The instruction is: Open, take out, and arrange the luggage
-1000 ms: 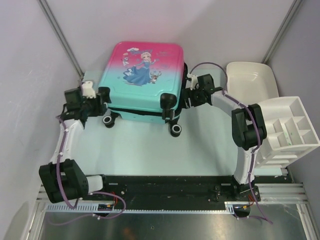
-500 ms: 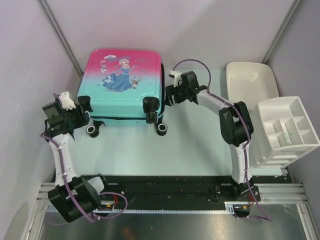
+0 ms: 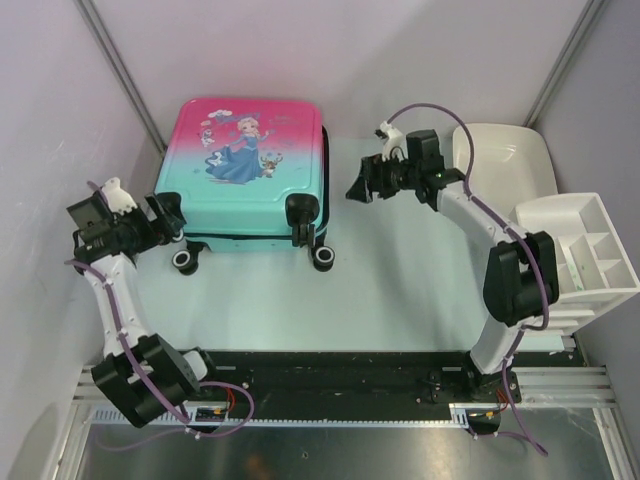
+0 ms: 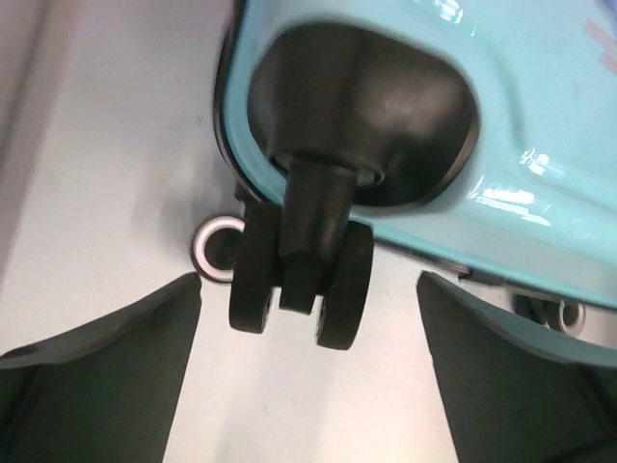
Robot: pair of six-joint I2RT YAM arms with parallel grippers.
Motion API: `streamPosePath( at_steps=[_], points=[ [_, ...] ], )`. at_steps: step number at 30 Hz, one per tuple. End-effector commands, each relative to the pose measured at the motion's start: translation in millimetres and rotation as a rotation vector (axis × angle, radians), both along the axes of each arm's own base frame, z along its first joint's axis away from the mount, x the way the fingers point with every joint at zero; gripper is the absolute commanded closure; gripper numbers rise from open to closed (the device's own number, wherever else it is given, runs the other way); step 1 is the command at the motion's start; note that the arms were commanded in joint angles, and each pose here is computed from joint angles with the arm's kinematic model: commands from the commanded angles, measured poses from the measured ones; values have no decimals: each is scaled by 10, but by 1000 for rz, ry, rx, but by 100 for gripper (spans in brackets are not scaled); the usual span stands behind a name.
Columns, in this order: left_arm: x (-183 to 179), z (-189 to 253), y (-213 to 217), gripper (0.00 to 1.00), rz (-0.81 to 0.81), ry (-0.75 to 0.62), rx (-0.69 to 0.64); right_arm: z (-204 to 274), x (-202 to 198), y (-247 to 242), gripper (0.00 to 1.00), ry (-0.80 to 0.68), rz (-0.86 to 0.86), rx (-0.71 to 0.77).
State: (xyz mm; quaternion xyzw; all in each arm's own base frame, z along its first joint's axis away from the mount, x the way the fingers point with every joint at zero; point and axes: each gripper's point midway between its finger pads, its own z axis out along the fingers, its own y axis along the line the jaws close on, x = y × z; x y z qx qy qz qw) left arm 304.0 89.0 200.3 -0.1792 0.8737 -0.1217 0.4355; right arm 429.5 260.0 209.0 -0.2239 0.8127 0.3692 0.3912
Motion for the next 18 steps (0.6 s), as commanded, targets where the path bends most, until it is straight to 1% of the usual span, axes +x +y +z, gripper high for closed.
streamPosePath(
  at_steps=[1,2,5,6,7,8,9,10,11,12,13,14,15,16,17,18],
  points=[
    [2,914,204,0,59,-217,240,25,-365,74,16,67,10,0],
    [-37,1110,197,0,62,-259,282,46,-352,41,16,61,-7,-5],
    [-62,1372,95,0,19,-316,378,105,-244,-83,15,44,-76,-7],
    [-37,1441,-76,0,-30,-339,404,119,-207,-119,15,40,-95,-5],
    [-26,1460,-144,0,-42,-343,417,132,-187,-147,15,35,-107,-6],
    [-13,1474,-272,0,-81,-350,411,161,-176,-163,15,24,-114,-7],
    [20,1491,-565,0,-174,-373,397,181,-166,-189,15,14,-121,-12],
    [34,1471,-711,0,-213,-375,394,197,-161,-201,15,8,-124,-14],
    [45,1463,-1091,0,-324,-395,373,192,-158,-215,15,4,-126,-19],
    [42,1455,-1221,0,-351,-395,363,216,-145,-236,15,-4,-134,-20],
    [55,1410,-1454,0,-414,-389,336,198,-143,-242,15,-2,-135,-25],
    [54,1425,-1623,0,-447,-391,304,198,-136,-255,15,-4,-137,-26],
    [-6,1424,-1953,0,-533,-394,250,204,-135,-258,15,-6,-138,-27],
    [12,1356,-2141,0,-590,-371,216,195,-124,-269,15,-7,-143,-30],
    [-19,1373,-2304,0,-612,-362,164,193,-119,-274,15,-6,-148,-31],
    [-109,1320,-2595,0,-704,-344,124,184,-117,-272,15,-7,-148,-34]
  ],
)
